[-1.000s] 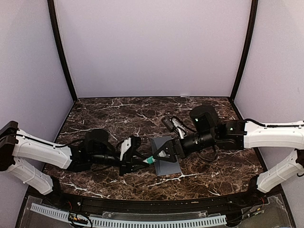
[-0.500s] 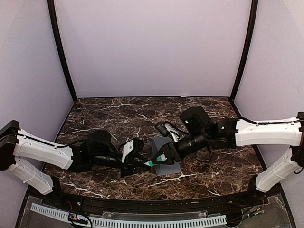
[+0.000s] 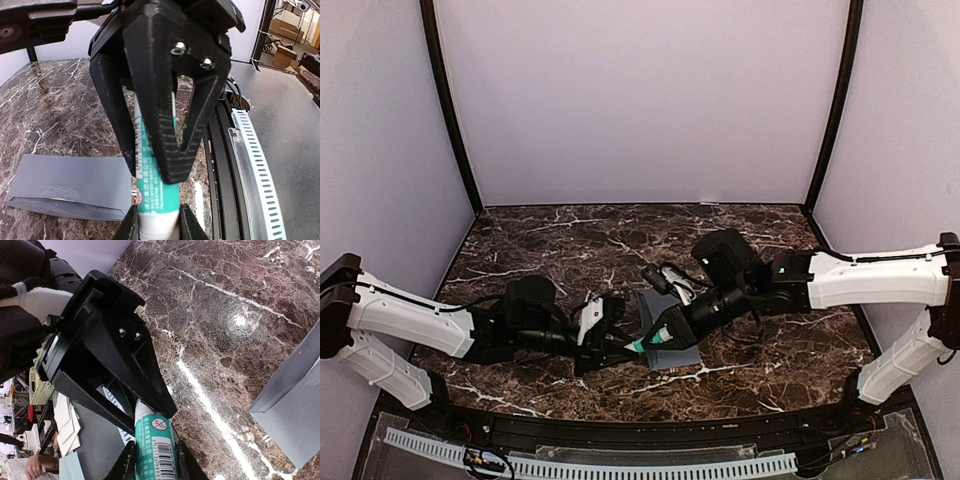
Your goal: Place the letter into the envelope and seal it
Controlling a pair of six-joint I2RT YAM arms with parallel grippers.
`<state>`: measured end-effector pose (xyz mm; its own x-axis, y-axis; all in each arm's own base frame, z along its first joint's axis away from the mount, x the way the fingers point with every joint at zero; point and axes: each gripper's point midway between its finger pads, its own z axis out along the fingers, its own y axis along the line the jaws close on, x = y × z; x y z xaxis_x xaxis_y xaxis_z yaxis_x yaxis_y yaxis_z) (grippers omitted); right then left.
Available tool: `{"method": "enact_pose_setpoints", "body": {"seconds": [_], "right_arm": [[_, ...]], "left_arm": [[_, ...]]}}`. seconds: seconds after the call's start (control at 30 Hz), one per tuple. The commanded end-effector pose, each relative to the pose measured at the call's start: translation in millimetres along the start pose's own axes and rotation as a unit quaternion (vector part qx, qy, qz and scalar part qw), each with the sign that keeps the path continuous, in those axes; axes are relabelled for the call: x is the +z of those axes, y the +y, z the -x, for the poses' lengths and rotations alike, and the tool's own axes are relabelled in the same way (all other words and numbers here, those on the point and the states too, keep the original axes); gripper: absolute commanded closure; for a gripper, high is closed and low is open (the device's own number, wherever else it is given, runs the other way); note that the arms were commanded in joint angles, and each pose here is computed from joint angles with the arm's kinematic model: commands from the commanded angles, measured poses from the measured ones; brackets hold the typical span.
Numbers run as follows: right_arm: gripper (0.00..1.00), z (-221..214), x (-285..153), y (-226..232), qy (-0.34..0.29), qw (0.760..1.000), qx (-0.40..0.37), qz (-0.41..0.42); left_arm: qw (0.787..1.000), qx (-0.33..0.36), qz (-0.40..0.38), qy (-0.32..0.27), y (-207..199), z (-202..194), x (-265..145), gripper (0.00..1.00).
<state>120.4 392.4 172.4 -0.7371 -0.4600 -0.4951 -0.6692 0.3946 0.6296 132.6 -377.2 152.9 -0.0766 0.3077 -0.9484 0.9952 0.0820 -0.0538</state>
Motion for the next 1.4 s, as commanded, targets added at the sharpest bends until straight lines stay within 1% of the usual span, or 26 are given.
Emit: {"method": "enact_pose_setpoints", "body": {"seconds": [0.0, 0.07, 0.1, 0.63, 1.13, 1.27, 1.37], "right_arm": [[0.86, 8, -2, 14, -0.008, 1.0, -0.016, 0.018], [0.97, 8, -2, 14, -0.008, 1.0, -0.017, 0.018], [1.0, 7, -3, 13, -0.007, 1.0, -0.018, 0.015], [1.0, 11, -50, 16, -0.055, 0.997, -0.031, -0.033], [1.0, 20, -80, 21, -0.083, 0.994, -0.036, -0.056], [1.0, 22, -89, 20, -0.094, 0.993, -0.038, -0.062], [1.0, 24, -94, 18, -0.104, 0.992, -0.038, -0.067]], "left_arm": [[1.0, 0.013, -0.001, -0.011, -1, 13, 1, 1.0], [1.0, 0.014, -0.001, -0.011, -2, 13, 1, 1.0], [1.0, 0.015, -0.002, -0.01, -2, 12, 1, 1.0], [1.0, 0.016, 0.006, 0.0, 0, 6, 2, 1.0], [1.0, 0.014, 0.017, 0.003, 5, 4, 4, 1.0], [0.999, 0.013, 0.037, 0.003, 10, 4, 1, 1.0], [0.998, 0.0, 0.06, 0.006, 18, 4, -1, 1.0]]}}
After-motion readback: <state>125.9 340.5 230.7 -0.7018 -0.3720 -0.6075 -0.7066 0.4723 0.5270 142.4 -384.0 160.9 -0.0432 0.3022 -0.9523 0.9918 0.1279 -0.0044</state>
